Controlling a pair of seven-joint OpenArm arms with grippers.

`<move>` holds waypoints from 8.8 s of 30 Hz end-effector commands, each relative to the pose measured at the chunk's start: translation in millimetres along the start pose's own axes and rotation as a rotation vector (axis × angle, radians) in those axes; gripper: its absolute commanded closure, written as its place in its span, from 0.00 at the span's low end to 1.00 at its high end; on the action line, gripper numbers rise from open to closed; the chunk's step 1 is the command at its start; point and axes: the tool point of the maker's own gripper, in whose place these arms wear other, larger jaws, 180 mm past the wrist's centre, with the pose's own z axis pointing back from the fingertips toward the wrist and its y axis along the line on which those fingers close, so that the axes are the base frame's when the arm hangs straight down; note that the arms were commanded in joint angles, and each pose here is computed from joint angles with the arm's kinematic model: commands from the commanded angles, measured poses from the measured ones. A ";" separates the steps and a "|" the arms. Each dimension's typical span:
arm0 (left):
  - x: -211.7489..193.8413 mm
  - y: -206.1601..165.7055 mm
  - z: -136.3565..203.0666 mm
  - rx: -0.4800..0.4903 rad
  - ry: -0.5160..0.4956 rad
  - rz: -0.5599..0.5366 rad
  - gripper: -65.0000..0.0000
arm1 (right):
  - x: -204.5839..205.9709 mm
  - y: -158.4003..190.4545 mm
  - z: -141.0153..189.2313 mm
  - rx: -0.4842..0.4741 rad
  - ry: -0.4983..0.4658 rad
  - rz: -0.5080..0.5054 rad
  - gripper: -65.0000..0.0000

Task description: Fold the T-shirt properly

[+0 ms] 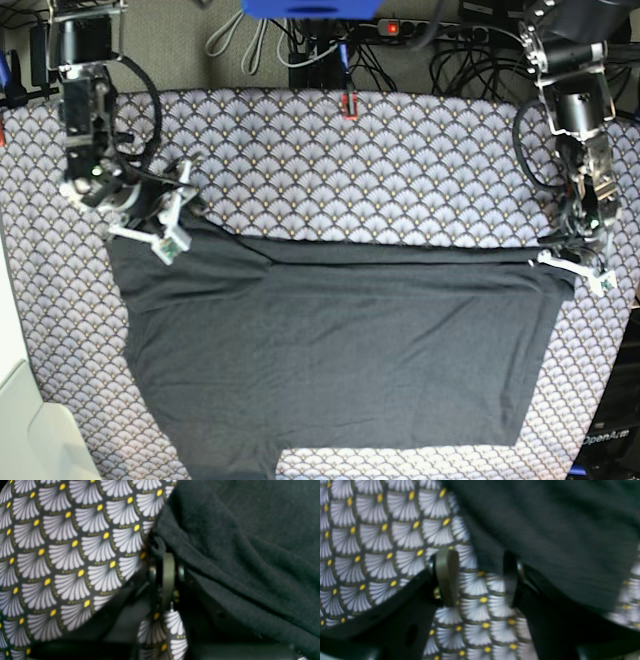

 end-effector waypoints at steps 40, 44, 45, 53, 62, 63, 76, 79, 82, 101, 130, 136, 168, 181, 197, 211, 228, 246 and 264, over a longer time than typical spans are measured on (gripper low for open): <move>26.4 1.7 2.7 0.002 -0.066 0.005 1.00 | 103.9 -42.7 -11.3 -0.200 -0.041 0.268 1.00; 26.2 2.1 2.7 0.003 -0.064 0.006 1.00 | 92.0 -35.2 -24.7 -0.165 0.006 0.280 0.94; 26.2 2.1 2.7 0.003 -0.064 0.006 1.00 | 87.6 -33.6 -28.3 -0.154 0.017 0.276 0.90; 25.5 0.6 2.6 0.000 -0.063 0.004 1.00 | 97.7 -48.6 -30.7 -0.165 0.013 0.261 0.57; 20.5 -7.8 1.8 -0.014 -0.056 0.014 1.00 | 107.4 -78.1 12.7 -0.318 -0.093 0.172 0.53; 18.4 -10.5 1.5 -0.018 -0.053 0.020 1.00 | 100.9 -79.2 15.9 -0.326 -0.091 0.160 0.52; 17.3 -11.8 1.4 -0.020 -0.052 0.025 1.00 | -16.2 -130.6 23.4 -0.386 -0.029 -0.177 0.48; 17.3 -11.8 1.4 -0.020 -0.052 0.025 1.00 | -21.3 -128.1 23.1 -0.384 -0.023 -0.188 0.48; 17.3 -11.8 1.4 -0.020 -0.052 0.025 1.00 | -24.6 -125.4 22.4 -0.380 -0.016 -0.189 0.48; 17.6 -11.8 1.4 -0.020 -0.054 0.025 1.00 | -40.9 -93.8 21.2 -0.356 -0.009 -0.202 0.48; 19.7 -9.2 1.8 -0.016 -0.056 0.022 1.00 | -41.3 -94.8 20.4 -0.326 0.006 -0.171 1.00; 39.7 -7.6 14.0 -0.021 -0.041 -0.010 0.99 | -54.8 -108.0 33.7 -0.367 0.018 -0.197 1.00; 9.9 80.5 154.1 0.146 0.020 -0.190 0.99 | -90.9 -33.3 127.2 -0.432 0.120 0.047 1.00; -1.2 88.4 162.0 0.163 0.047 -0.233 0.99 | -92.2 -79.3 169.2 -0.609 0.113 -0.001 1.00; 25.1 32.0 130.1 0.052 0.051 -0.263 0.99 | -33.1 -97.5 156.9 -0.626 0.030 0.071 1.00; 27.9 38.6 132.6 0.073 0.090 -0.297 0.99 | -57.2 -90.7 155.7 -0.595 0.144 0.088 1.00; -21.7 69.0 140.4 0.117 0.205 -0.288 0.99 | -107.7 -34.7 144.1 -0.458 0.184 0.048 1.00; -62.9 85.0 135.8 0.138 0.319 -0.259 0.99 | -124.4 -23.1 144.7 -0.428 0.225 0.039 1.00; -63.6 87.3 138.1 0.143 0.328 -0.265 0.55 | -144.2 -32.7 155.1 -0.471 0.267 -0.025 0.55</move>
